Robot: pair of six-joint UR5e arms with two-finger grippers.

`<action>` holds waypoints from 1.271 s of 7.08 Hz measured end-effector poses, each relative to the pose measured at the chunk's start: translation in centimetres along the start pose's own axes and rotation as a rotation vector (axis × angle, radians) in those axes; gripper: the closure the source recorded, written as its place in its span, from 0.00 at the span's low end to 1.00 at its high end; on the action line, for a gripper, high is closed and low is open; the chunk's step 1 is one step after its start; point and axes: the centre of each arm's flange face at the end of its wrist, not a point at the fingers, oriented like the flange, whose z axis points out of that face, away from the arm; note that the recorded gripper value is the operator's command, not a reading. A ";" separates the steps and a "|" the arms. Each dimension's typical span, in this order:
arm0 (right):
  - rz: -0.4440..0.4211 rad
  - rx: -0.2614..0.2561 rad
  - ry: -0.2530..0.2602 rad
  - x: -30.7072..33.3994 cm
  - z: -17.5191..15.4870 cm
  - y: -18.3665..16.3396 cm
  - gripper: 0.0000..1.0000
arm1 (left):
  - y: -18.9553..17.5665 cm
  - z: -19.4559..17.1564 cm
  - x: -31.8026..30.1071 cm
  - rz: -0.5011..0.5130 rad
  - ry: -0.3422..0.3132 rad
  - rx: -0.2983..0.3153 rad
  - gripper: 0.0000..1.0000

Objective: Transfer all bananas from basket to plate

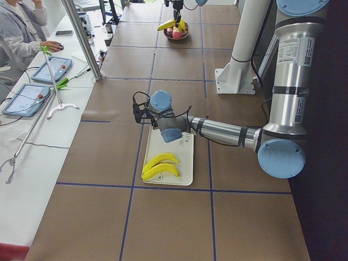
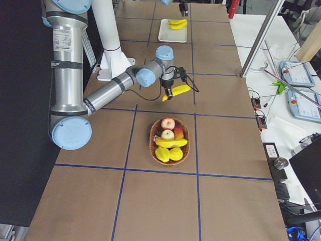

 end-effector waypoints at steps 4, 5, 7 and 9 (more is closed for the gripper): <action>0.097 0.026 -0.119 -13.8 2.0 -2.2 0.98 | 2.2 5.4 13.2 -0.103 0.131 -0.058 0.00; 0.098 0.031 -0.140 -16.2 2.1 -2.1 0.98 | 2.9 6.3 16.2 -0.144 0.165 -0.048 0.00; 0.118 0.062 -0.173 -21.4 2.9 -2.1 0.99 | 4.5 8.2 21.6 -0.241 0.238 -0.011 0.00; 0.160 0.099 -0.214 -25.7 5.2 -2.5 0.99 | 7.4 10.7 25.6 -0.292 0.293 -0.003 0.00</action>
